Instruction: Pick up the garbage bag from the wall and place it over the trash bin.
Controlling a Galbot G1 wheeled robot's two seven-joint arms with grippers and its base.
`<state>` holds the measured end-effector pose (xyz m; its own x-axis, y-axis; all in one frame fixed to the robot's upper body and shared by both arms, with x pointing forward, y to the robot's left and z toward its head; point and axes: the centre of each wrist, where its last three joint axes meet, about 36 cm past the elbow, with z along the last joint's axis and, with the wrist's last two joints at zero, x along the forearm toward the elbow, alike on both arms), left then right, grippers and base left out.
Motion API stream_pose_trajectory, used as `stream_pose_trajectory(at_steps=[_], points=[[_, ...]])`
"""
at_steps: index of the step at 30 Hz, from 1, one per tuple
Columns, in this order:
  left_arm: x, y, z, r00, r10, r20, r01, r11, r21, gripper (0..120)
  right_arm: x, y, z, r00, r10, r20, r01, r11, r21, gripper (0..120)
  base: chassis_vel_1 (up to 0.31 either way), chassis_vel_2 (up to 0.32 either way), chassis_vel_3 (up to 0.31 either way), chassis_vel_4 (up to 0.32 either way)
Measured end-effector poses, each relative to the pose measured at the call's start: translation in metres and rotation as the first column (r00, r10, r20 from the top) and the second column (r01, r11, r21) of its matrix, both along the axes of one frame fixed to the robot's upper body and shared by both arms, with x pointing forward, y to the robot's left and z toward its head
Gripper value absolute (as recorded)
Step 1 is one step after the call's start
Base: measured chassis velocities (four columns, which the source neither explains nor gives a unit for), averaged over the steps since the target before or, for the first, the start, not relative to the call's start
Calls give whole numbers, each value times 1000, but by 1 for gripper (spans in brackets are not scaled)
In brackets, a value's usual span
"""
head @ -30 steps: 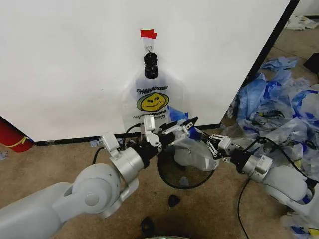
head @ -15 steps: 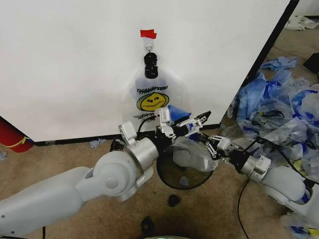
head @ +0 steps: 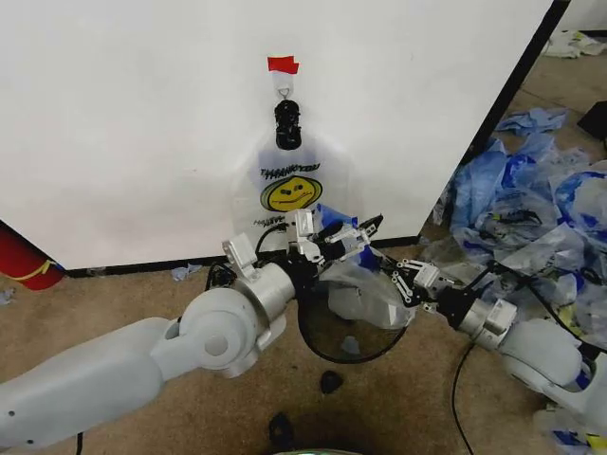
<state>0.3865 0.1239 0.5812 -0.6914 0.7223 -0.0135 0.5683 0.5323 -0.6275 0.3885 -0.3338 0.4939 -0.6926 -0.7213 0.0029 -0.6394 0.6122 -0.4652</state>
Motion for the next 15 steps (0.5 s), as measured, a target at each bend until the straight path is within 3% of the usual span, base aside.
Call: stream_pose_trajectory(at_steps=[3, 15], points=[[2, -2, 0, 1000, 3, 2, -3, 1000, 12, 100, 0, 0, 0, 1000, -2, 2, 2, 1000, 2, 0, 0, 0, 0, 0], [2, -2, 3, 1000, 13, 24, -14, 998, 59, 56, -3, -3, -6, 1000, -6, 0, 6, 1000, 3, 0, 0, 0, 0, 0]])
